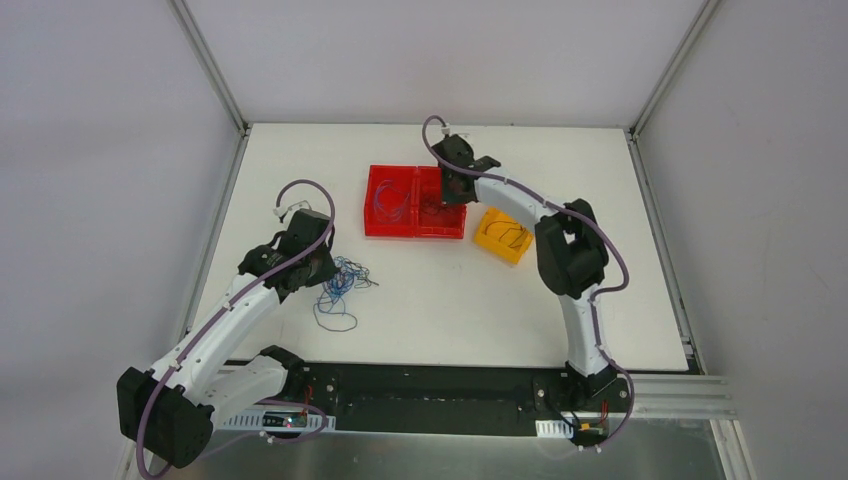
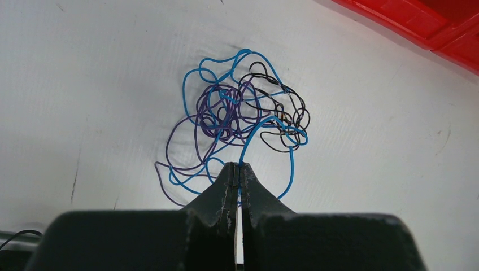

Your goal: Untangle the cables

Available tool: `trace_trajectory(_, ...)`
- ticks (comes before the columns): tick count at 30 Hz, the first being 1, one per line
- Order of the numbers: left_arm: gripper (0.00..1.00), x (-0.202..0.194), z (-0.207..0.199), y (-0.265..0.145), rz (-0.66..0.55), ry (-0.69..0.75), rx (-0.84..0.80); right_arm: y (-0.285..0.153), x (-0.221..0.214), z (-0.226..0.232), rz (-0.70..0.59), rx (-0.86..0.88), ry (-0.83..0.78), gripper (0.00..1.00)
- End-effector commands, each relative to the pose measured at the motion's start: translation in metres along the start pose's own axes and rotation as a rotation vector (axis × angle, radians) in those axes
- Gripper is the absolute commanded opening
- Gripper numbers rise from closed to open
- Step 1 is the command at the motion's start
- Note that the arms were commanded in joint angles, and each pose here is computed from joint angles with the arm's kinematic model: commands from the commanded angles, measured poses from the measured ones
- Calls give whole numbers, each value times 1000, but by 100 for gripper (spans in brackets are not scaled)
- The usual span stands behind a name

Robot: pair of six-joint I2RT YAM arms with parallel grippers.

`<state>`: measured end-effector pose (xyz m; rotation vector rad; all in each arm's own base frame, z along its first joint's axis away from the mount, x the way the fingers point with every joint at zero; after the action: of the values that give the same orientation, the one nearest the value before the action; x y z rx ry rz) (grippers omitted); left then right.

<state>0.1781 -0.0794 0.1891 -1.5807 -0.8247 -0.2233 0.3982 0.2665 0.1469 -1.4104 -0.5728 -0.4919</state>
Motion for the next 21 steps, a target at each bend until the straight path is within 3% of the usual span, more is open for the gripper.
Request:
trace_trajectory(1,0,0,0,-1,10,13,-8,0,0,8,37,-35,-111,0)
trace_trajectory(6,0,-1,-1,-1,17,14,-18,7,-4,15,91,-35,-142,0)
trace_trajectory(10,0,-3,-2,0,31,20,-35,-12,8,18,62,7,-131,0)
trace_trajectory(13,0,-5,-5,0,48,35,-67,-38,23,19,20,43,-120,17)
trace_trajectory(21,0,-8,-19,1,96,76,-206,-111,49,12,-73,142,-102,40)
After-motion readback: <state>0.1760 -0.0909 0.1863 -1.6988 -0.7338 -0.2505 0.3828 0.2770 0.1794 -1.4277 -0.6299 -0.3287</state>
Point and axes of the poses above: each gripper's point midway between its finger pads, its own y axis out along the fingers, its own z axis along the line the jaws close on, x = y × z, the point moved 8 cm from there along -y, back along the fingers
